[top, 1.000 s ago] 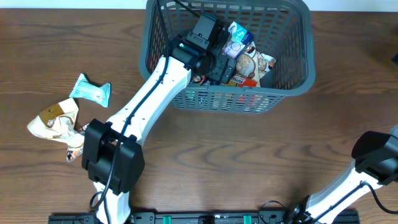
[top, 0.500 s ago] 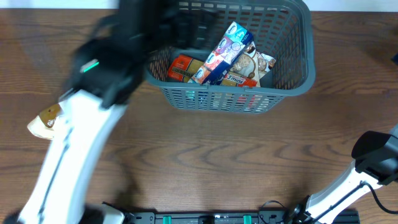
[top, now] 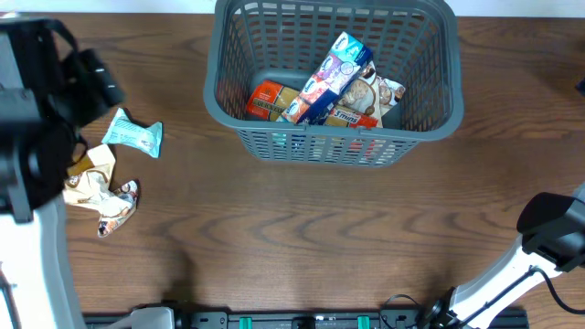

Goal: Pack container
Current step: 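Lower the left gripper onto the beige Pantree bag and grasp it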

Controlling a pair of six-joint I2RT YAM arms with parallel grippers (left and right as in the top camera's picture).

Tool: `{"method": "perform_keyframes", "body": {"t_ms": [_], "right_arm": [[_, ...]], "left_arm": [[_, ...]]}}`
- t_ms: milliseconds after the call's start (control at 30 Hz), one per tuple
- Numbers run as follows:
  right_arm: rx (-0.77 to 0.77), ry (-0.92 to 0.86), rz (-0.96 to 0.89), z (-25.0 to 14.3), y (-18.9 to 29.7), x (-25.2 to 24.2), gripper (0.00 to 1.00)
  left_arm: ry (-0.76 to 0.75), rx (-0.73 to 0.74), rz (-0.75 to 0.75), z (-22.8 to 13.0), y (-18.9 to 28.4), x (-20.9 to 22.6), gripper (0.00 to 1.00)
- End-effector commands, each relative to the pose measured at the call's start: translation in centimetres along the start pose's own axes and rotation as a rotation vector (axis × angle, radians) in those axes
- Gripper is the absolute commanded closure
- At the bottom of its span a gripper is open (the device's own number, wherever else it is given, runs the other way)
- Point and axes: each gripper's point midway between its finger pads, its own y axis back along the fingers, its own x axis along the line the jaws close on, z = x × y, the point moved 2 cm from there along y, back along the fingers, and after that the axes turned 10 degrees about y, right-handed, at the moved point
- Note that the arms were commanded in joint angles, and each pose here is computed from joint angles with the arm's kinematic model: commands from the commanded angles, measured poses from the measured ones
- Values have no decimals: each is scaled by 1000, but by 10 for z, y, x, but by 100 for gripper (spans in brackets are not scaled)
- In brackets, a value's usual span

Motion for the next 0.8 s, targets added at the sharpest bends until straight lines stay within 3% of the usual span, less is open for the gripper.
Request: {"method": "perform_keyframes", "body": {"t_ms": [0, 267, 567, 767], "right_arm": [[-9, -22, -5, -1, 4, -5, 1], [-9, -22, -5, -1, 4, -5, 1], [-9, -22, -5, -1, 4, -5, 1], [-9, -22, -5, -1, 4, -5, 1]], "left_arm": [[158, 33, 148, 0, -26, 27, 1], [532, 158, 428, -14, -75, 85, 1], [502, 486, 583, -74, -160, 92, 1], [371, 606, 614, -107, -213, 97, 1]]}}
